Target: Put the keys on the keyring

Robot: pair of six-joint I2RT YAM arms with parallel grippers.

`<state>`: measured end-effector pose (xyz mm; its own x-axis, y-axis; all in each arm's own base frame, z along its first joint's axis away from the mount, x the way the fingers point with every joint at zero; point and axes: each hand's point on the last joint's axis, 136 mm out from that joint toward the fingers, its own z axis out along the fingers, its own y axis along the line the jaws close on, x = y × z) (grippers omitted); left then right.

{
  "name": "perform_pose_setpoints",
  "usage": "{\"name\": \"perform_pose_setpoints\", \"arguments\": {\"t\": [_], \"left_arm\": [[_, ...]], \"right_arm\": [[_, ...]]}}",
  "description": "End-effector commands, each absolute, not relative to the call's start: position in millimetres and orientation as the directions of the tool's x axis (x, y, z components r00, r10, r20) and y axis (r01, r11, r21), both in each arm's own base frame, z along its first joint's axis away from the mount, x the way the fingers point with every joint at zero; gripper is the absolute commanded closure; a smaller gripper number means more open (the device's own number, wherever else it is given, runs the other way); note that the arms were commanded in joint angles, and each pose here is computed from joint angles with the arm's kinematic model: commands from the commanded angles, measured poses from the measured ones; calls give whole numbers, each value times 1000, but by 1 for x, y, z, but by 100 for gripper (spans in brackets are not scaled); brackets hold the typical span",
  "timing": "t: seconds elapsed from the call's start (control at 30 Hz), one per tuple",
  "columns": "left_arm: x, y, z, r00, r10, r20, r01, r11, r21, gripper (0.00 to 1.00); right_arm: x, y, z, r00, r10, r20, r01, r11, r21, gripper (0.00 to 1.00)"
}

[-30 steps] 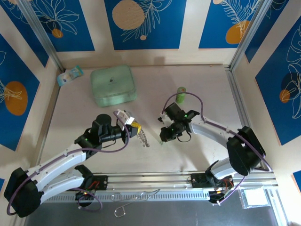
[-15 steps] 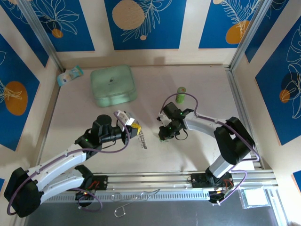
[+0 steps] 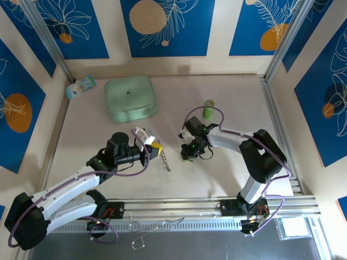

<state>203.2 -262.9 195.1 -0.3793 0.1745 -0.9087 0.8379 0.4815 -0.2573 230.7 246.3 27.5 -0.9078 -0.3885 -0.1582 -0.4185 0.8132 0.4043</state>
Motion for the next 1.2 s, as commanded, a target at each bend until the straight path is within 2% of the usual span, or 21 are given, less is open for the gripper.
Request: {"name": "perform_pose_setpoints", "arguments": {"t": [0.0, 0.33, 0.5, 0.73, 1.17], "left_arm": [[202, -266, 206, -321, 160, -933, 859, 464, -215, 100], [202, -265, 206, -321, 161, -933, 858, 467, -214, 100], [202, -265, 206, -321, 163, -933, 858, 466, -214, 100], [202, -265, 206, -322, 164, -932, 858, 467, -214, 100], [201, -264, 206, -322, 164, -932, 858, 468, -214, 100]], "right_arm": [[234, 248, 28, -900, -405, -160, -434, 811, 391, 100], [229, 249, 27, -895, -419, -153, -445, 805, 392, 83], [226, 251, 27, -893, -424, -151, -447, 800, 399, 83], [223, 251, 34, -892, -425, -156, -451, 798, 400, 89], [219, 253, 33, -889, -435, -143, -454, 798, 396, 85]]}}
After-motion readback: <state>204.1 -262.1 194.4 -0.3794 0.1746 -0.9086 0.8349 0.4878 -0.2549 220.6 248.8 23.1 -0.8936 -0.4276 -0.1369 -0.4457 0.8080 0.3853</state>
